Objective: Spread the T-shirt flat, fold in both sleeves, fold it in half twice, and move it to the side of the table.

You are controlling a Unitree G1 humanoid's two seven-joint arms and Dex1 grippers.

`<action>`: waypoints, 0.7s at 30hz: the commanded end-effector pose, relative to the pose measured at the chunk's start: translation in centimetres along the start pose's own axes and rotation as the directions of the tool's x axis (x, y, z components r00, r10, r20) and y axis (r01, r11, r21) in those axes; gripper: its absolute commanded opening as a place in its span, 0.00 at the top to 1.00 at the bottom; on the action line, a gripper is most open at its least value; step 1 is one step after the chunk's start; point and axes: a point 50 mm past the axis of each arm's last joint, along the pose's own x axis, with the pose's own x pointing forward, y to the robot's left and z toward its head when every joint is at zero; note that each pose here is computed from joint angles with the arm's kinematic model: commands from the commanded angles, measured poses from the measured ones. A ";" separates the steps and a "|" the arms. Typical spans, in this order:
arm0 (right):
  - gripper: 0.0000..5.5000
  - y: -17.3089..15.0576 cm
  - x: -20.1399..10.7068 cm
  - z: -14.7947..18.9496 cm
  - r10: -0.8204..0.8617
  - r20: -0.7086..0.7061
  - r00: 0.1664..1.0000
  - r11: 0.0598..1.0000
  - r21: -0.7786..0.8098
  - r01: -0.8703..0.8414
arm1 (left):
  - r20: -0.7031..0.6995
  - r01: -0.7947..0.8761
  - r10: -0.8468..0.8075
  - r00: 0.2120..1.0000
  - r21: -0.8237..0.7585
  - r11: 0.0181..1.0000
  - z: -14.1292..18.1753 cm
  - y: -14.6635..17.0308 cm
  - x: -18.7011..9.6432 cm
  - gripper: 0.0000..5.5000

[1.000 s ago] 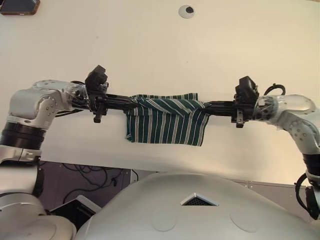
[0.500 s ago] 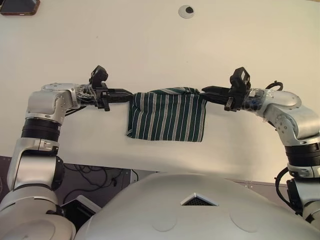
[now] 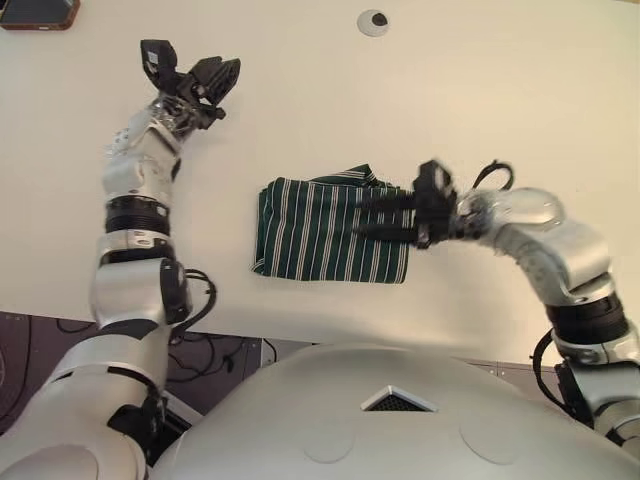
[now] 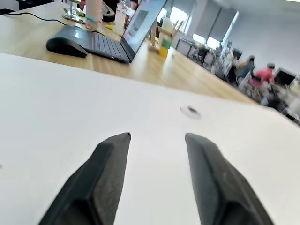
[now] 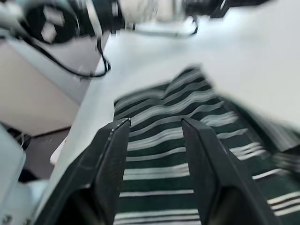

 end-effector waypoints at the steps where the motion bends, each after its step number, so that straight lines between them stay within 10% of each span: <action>1: 0.64 -2.2 1.1 -3.2 -0.156 -0.144 0.977 0.986 0.041 0.164 | 0.113 -0.046 0.047 0.992 -0.005 0.999 0.8 -1.1 1.4 0.62; 7: 0.64 -11.6 -2.5 -5.8 -0.804 -0.180 0.566 0.560 0.089 0.824 | 0.076 0.039 -0.045 0.996 0.075 0.996 0.5 -3.1 2.8 0.62; 13: 0.64 -14.1 -6.8 -7.2 -0.960 -0.213 0.184 0.127 0.257 0.958 | 0.075 0.027 -0.036 0.997 0.114 0.993 1.9 -2.6 3.0 0.62; 21: 0.64 -15.8 -4.7 -3.2 -0.997 -0.002 0.072 0.066 0.353 0.933 | 0.117 -0.008 -0.003 0.993 0.096 0.995 1.9 -2.6 2.7 0.62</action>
